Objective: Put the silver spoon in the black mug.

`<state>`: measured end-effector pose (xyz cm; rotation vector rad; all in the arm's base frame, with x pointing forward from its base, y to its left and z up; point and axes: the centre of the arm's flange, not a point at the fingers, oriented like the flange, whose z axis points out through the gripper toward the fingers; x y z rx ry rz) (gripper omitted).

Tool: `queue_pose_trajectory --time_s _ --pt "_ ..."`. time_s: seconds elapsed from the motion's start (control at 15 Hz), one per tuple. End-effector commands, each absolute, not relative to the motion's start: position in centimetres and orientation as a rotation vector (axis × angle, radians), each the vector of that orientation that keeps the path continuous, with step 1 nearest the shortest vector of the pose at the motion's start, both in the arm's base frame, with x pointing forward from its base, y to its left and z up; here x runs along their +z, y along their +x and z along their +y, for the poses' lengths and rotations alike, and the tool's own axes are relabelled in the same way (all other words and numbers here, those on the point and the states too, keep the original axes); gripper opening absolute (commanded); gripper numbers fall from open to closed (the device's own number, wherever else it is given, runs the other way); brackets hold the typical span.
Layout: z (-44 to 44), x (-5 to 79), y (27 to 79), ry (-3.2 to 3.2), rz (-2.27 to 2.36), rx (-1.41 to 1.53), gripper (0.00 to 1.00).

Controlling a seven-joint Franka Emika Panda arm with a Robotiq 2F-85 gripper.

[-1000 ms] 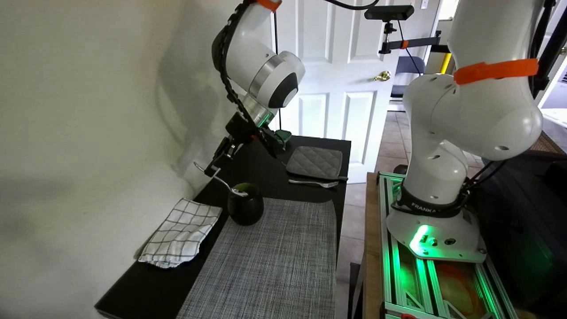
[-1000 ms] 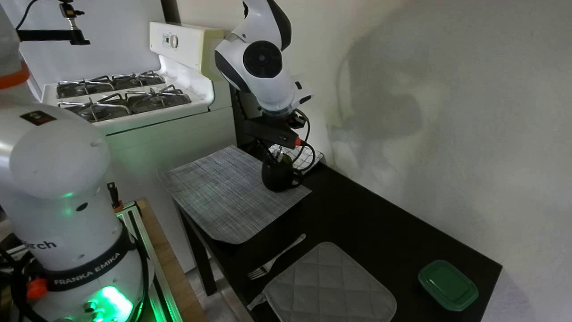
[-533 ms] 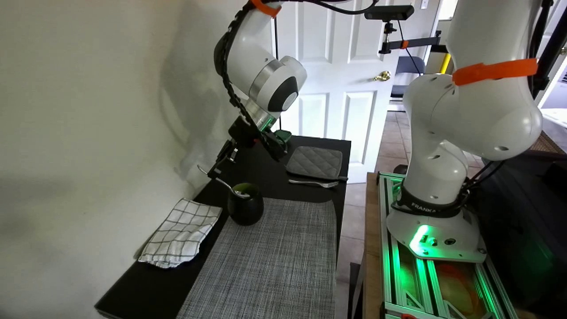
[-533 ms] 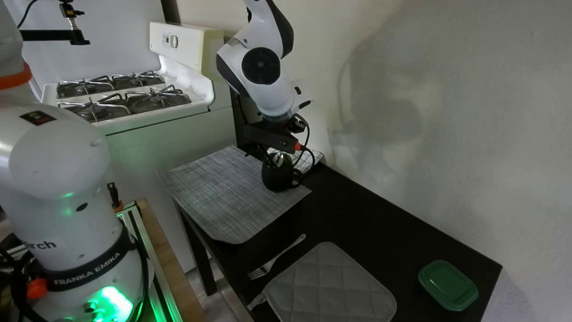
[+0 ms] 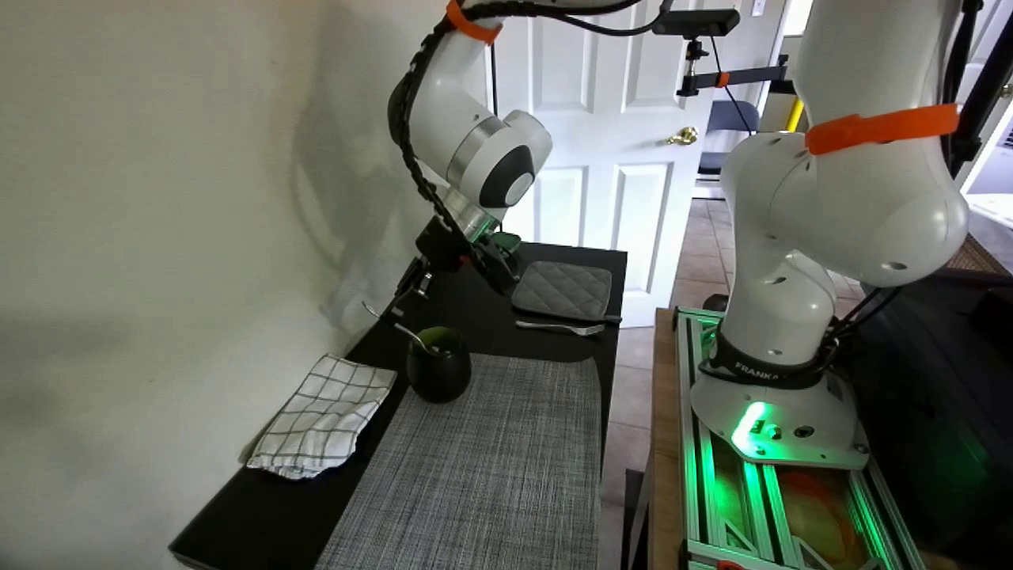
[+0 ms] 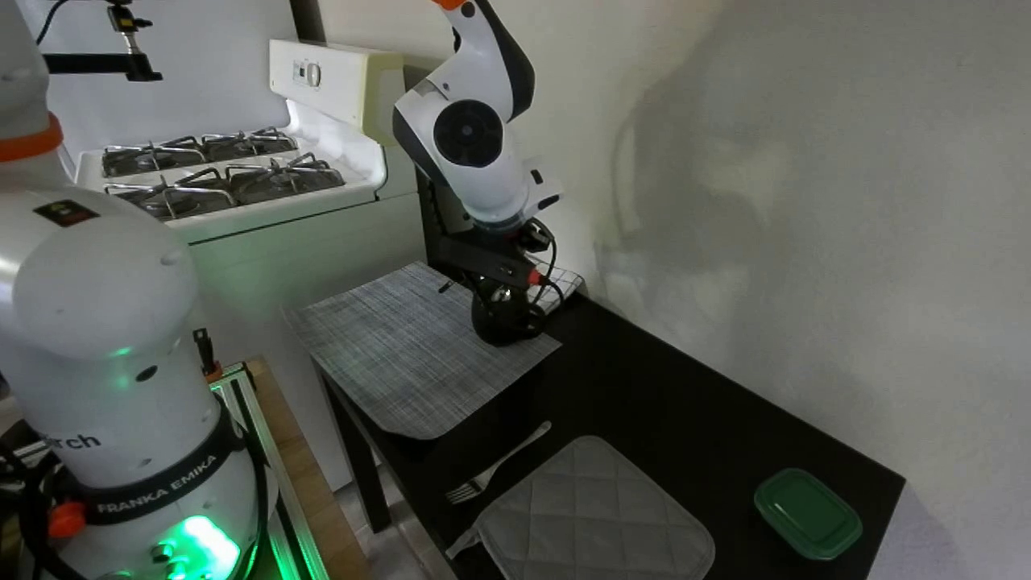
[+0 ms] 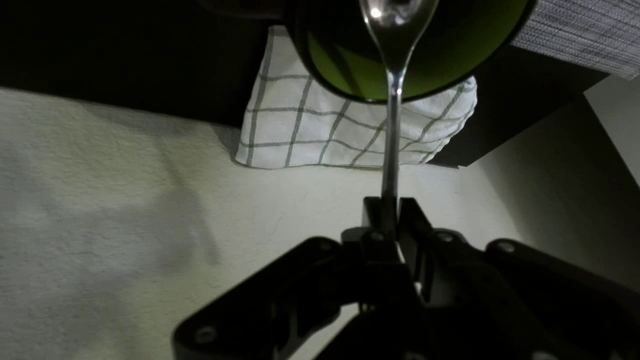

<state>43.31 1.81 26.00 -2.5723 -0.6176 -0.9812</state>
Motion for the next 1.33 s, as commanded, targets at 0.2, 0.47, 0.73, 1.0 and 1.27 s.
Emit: queue_pose_trajectory --time_s 0.2,0.47,0.73,1.0,1.27 --pt "1.8 23.9 42.2 -2.595 -0.606 -0.969 0.03" --pt "1.8 23.7 42.0 -2.604 -0.609 -0.96 0.03" --pt "1.9 23.7 41.8 -2.608 -0.617 -0.953 0.18" --pt "2.0 23.8 41.8 -2.605 -0.625 -0.95 0.59" --pt "2.0 24.7 41.8 -2.597 -0.634 -0.955 0.88"
